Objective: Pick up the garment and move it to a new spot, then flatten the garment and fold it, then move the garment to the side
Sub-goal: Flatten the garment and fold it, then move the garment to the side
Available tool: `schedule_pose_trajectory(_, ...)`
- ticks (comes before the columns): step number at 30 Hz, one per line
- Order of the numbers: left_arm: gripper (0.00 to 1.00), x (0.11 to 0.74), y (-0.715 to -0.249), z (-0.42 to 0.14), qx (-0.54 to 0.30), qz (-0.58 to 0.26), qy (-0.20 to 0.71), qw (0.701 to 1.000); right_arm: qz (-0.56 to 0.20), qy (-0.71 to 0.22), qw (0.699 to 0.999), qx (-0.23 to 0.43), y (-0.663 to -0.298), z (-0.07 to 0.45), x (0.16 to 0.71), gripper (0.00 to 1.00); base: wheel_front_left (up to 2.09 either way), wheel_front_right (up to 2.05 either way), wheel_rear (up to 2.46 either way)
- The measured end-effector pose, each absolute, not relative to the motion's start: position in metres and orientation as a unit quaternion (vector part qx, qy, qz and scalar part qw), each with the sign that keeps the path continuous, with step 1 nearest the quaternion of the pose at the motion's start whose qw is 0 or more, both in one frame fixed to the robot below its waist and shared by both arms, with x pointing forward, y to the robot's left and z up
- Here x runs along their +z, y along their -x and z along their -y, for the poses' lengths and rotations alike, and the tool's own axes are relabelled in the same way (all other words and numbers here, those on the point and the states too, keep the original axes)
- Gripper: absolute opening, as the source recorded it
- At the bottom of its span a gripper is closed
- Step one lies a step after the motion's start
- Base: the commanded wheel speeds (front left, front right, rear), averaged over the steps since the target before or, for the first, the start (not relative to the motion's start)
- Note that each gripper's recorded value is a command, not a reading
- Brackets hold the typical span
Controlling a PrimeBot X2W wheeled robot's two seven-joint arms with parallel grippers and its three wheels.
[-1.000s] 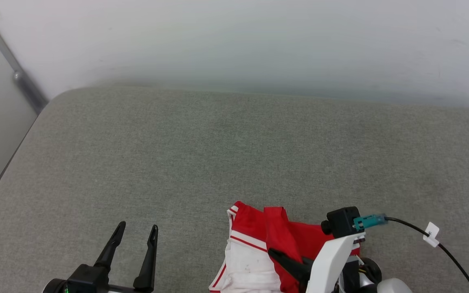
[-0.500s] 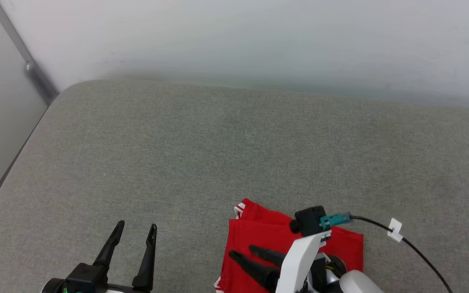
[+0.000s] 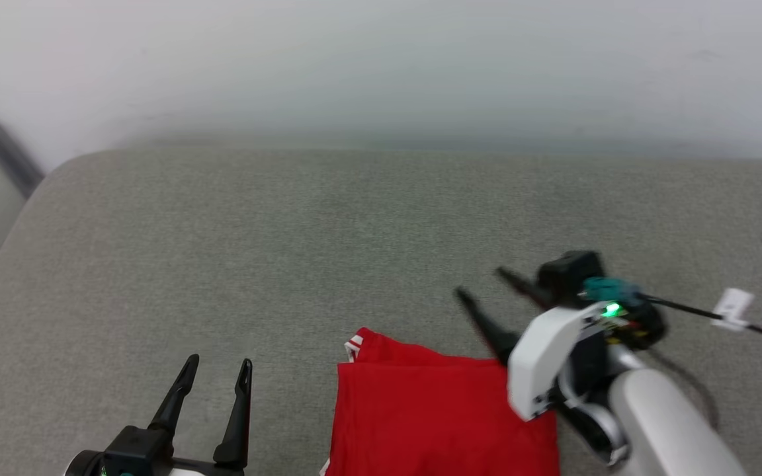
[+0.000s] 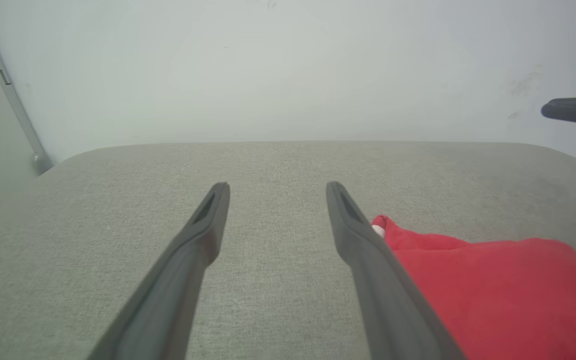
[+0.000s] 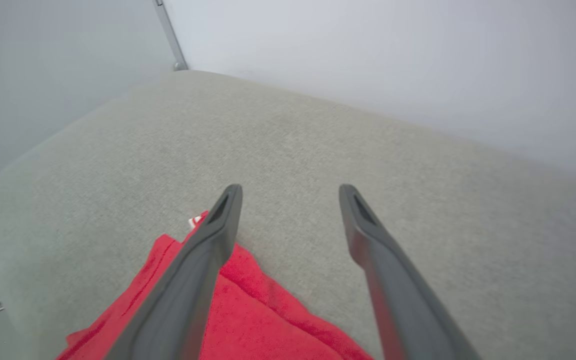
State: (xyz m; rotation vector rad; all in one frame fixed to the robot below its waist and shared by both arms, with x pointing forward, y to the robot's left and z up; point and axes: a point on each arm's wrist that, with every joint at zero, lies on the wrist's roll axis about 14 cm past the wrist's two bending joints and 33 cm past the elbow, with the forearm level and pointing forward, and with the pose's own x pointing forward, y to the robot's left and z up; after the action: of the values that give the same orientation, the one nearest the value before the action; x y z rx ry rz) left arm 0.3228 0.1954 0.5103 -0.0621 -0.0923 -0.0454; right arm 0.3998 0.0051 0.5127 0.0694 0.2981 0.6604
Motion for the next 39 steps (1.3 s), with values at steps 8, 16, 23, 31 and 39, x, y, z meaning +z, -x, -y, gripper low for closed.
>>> schedule_pose_trajectory(8,1.0,0.517,-0.338,-0.182,-0.044,0.057,0.04,0.997,-0.018,0.066,0.976,0.207,-0.418,0.094,0.555,1.0,0.0,0.0,0.0)
schedule_pose_trajectory(16,1.0,0.523,-0.342,-0.174,-0.052,0.066,0.05,0.995,0.036,0.01,0.995,0.091,-0.39,0.166,0.556,1.0,0.0,0.0,0.0)
schedule_pose_trajectory(23,1.0,0.526,-0.341,-0.171,-0.056,0.071,0.054,0.994,0.052,-0.014,0.996,0.07,-0.364,0.171,0.546,1.0,0.0,0.0,0.0)
schedule_pose_trajectory(31,1.0,0.528,-0.339,-0.168,-0.06,0.075,0.059,0.994,0.048,-0.033,0.996,0.067,-0.35,0.165,0.533,1.0,0.0,0.0,0.0)
schedule_pose_trajectory(39,1.0,0.528,-0.338,-0.168,-0.06,0.074,0.058,0.994,0.017,-0.04,0.996,0.078,-0.35,0.158,0.525,1.0,0.0,0.0,0.0)
